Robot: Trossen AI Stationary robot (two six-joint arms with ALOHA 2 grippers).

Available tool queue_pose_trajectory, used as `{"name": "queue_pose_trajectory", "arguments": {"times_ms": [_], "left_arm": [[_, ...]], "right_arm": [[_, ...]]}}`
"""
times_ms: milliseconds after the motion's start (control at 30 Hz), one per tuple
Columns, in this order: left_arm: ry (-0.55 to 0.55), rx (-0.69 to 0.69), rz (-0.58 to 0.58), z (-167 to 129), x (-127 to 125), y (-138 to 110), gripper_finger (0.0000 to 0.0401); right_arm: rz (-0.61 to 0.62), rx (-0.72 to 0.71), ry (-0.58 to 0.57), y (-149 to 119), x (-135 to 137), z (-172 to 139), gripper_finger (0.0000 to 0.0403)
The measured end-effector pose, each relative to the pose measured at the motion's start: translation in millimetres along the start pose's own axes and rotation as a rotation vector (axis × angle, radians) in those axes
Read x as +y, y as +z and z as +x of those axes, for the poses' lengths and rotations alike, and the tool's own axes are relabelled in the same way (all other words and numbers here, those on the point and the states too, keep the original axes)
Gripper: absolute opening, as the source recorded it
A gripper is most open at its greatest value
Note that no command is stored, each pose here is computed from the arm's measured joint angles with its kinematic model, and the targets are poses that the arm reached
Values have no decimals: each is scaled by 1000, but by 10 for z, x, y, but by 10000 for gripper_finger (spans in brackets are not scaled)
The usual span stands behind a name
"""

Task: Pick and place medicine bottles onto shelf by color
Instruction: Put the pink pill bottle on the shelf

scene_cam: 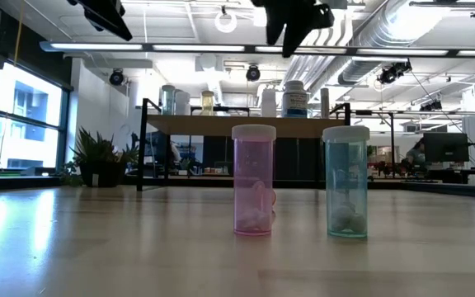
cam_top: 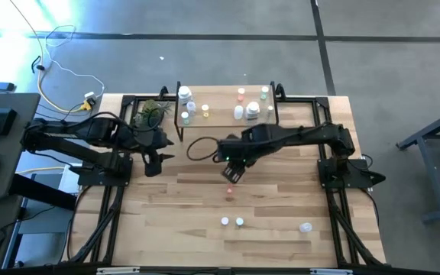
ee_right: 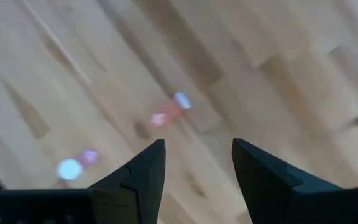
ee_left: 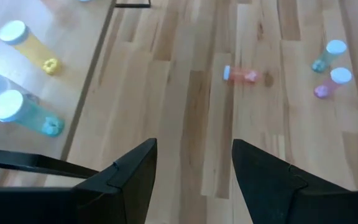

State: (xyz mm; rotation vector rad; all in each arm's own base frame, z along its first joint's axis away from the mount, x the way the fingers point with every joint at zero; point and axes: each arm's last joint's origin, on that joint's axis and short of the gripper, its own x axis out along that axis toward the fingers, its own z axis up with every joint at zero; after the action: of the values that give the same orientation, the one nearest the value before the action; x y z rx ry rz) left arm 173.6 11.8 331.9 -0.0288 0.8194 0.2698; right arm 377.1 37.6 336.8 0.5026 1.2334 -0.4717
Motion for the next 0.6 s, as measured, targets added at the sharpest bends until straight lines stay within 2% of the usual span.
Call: {"name": "queue_pose_trajectory", "arguments": {"times_ms": [367, 600], "left_arm": [[-37, -3, -2, -18, -89, -9, 200], [-54, -4, -2, -28, -132, -15, 200]], "right_arm": [[185, -15, 80, -106, 201, 345, 177], [251, -71, 107, -90, 232, 530, 184]]}}
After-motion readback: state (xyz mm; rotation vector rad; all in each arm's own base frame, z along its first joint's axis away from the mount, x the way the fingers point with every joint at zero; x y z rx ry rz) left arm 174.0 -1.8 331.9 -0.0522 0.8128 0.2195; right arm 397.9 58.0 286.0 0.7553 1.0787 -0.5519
